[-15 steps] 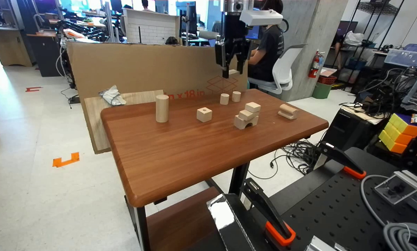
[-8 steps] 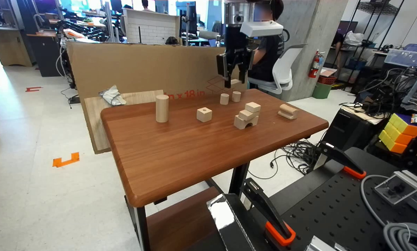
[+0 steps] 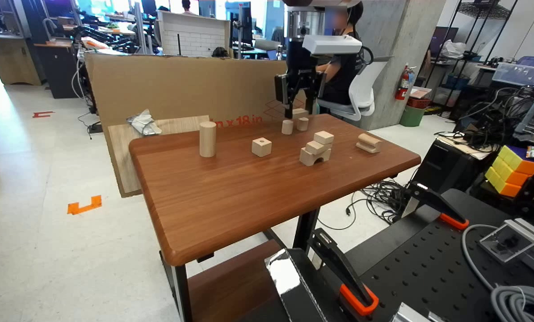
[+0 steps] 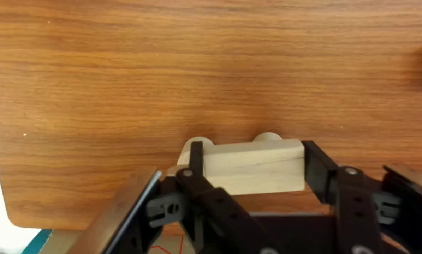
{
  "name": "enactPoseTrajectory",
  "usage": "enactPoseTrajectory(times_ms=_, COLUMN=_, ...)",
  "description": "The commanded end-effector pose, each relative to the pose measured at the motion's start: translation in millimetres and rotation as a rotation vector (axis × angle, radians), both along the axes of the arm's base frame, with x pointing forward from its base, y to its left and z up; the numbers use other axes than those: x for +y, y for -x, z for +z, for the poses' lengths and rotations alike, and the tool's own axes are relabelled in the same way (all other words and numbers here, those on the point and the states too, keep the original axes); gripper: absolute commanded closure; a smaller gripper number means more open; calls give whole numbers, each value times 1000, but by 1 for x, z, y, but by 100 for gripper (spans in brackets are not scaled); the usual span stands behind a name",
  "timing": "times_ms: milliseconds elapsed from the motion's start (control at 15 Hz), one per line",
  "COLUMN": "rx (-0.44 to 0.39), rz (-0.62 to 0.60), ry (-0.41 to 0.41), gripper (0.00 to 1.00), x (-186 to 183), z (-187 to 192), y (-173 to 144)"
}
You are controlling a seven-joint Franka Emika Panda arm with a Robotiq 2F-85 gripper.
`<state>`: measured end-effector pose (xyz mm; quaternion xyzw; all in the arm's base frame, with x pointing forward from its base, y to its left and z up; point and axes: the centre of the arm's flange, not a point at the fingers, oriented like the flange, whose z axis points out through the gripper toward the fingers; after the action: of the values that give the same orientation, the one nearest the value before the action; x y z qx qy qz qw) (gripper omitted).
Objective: Pick up the wooden cuboid from the table and put it on two cylindrical wooden blocks.
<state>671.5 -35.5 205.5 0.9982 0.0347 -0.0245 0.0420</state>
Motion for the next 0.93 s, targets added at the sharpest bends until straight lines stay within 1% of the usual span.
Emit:
enactPoseTrajectory(times_ms=0, rx=-37, rz=-76, ry=-39, gripper=56, x=0, z=2, y=-4)
enactPoseTrajectory(times_ms=200, rx=-50, rz=-108, ry=-34, gripper=56, x=-8, z=6, y=-7)
enactPoseTrajectory(times_ms=533, rx=-36, rz=-128, ry=-3, gripper=56, x=-21, z=4, y=-11)
enactPoseTrajectory(times_ms=867, rx=-35, rz=-128, ry=-7, gripper=56, x=-23, z=1, y=-12)
